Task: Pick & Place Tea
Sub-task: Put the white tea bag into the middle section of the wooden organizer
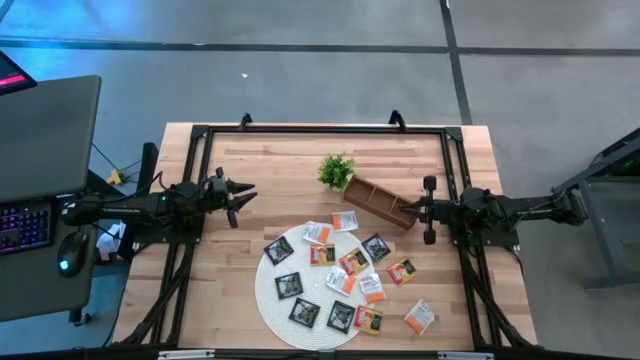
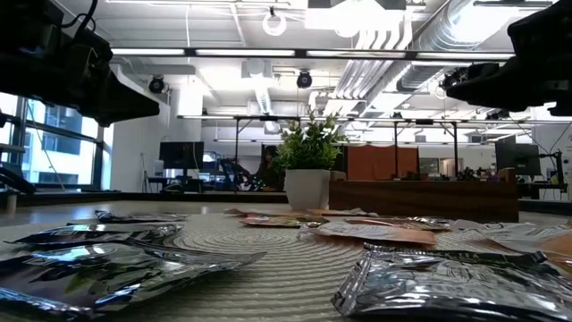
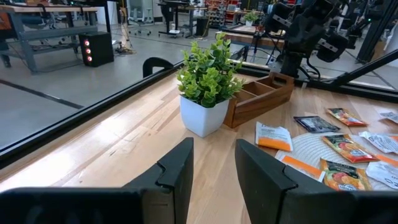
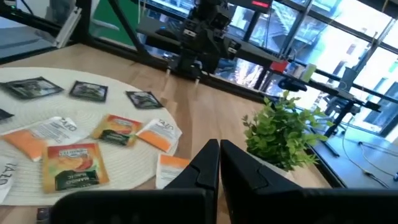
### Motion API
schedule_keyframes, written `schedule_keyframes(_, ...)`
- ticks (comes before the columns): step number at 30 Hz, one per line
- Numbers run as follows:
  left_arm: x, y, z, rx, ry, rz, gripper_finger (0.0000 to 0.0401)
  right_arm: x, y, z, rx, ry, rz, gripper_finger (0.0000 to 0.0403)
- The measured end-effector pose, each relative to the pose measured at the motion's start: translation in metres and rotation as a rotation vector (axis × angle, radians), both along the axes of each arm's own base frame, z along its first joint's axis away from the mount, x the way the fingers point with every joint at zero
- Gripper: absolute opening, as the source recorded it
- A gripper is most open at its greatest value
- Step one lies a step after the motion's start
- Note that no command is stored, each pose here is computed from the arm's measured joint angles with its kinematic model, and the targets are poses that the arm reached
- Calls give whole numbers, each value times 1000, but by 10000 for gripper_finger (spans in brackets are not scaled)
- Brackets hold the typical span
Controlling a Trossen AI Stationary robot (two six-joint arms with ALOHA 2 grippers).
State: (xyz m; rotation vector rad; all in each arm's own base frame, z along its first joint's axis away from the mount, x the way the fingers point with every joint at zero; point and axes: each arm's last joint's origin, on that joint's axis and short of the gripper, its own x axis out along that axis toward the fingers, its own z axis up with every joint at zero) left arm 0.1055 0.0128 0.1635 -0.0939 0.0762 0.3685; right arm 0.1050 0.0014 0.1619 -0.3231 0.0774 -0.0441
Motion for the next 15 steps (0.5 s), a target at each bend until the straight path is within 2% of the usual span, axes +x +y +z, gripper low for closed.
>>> schedule_keyframes(6,0,0,0,0,0,0,117,0,0,1,3,-10,2,11)
schedule_keyframes(12,0,0,0,-1,-2,-4,117,0,2,2,10,-20,79,11)
schedule_keyframes(15,0,0,2,-3,-26,-4,117,0,3,9,7,-87,106,11)
